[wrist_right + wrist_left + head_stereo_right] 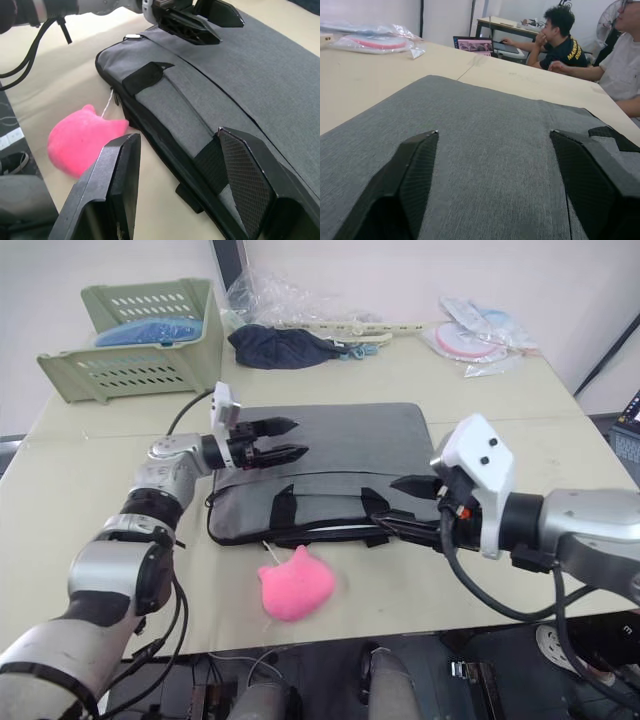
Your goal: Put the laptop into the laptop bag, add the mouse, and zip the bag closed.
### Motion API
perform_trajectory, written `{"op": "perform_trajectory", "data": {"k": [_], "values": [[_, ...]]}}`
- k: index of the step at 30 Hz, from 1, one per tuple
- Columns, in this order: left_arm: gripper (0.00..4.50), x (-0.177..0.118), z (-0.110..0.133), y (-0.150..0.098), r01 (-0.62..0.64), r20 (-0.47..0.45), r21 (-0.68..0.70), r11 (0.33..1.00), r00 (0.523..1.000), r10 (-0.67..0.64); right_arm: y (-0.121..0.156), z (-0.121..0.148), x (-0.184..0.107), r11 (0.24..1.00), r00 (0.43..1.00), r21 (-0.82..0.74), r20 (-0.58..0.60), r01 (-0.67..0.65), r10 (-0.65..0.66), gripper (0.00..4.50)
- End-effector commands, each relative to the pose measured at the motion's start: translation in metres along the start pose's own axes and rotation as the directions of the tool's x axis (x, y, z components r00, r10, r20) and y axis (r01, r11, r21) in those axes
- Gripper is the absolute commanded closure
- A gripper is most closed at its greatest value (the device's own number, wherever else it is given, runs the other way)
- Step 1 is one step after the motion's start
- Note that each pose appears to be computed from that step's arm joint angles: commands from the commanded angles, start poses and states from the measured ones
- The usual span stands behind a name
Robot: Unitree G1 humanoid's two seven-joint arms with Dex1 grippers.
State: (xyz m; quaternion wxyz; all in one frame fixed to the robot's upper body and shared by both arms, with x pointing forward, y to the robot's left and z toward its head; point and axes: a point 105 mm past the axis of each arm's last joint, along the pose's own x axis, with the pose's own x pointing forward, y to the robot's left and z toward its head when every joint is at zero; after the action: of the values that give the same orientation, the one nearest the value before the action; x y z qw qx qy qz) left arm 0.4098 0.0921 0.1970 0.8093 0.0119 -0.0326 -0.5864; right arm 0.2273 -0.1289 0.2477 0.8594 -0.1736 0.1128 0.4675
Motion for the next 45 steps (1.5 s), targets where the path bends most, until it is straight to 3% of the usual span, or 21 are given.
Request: {"op": "perform_trajectory", "data": {"k": [1,6,26,41,44,45], "values": [[2.32,0.005,0.015,0.0,0.011,0.04,0.046,0.999,0.999,-0.013,0.004,0.014,-0.006,0.999,0.999,-0.05,0.046,-0.002,0.004,1.73],[4.46,0.008,0.009,-0.001,0.009,0.039,0.037,0.999,0.999,-0.01,0.006,0.014,-0.006,0.999,0.999,-0.044,0.047,-0.001,0.003,1.73],[4.46,0.016,-0.076,-0.024,0.001,-0.141,-0.11,0.994,0.99,-0.017,0.02,-0.038,0.025,0.986,0.998,0.16,0.032,-0.05,0.046,1.73],[4.46,0.02,-0.08,-0.028,0.014,-0.145,-0.117,0.993,0.989,-0.031,0.029,-0.056,0.049,0.951,0.991,0.28,0.058,-0.135,0.123,1.73],[4.5,0.02,-0.079,-0.027,0.014,-0.144,-0.116,0.993,0.989,-0.031,0.031,-0.06,0.052,0.946,0.989,0.287,0.052,-0.149,0.14,0.88],[4.5,0.02,-0.079,-0.027,0.014,-0.143,-0.116,0.993,0.989,-0.03,0.031,-0.06,0.053,0.945,0.988,0.29,0.052,-0.151,0.142,0.4]]}}
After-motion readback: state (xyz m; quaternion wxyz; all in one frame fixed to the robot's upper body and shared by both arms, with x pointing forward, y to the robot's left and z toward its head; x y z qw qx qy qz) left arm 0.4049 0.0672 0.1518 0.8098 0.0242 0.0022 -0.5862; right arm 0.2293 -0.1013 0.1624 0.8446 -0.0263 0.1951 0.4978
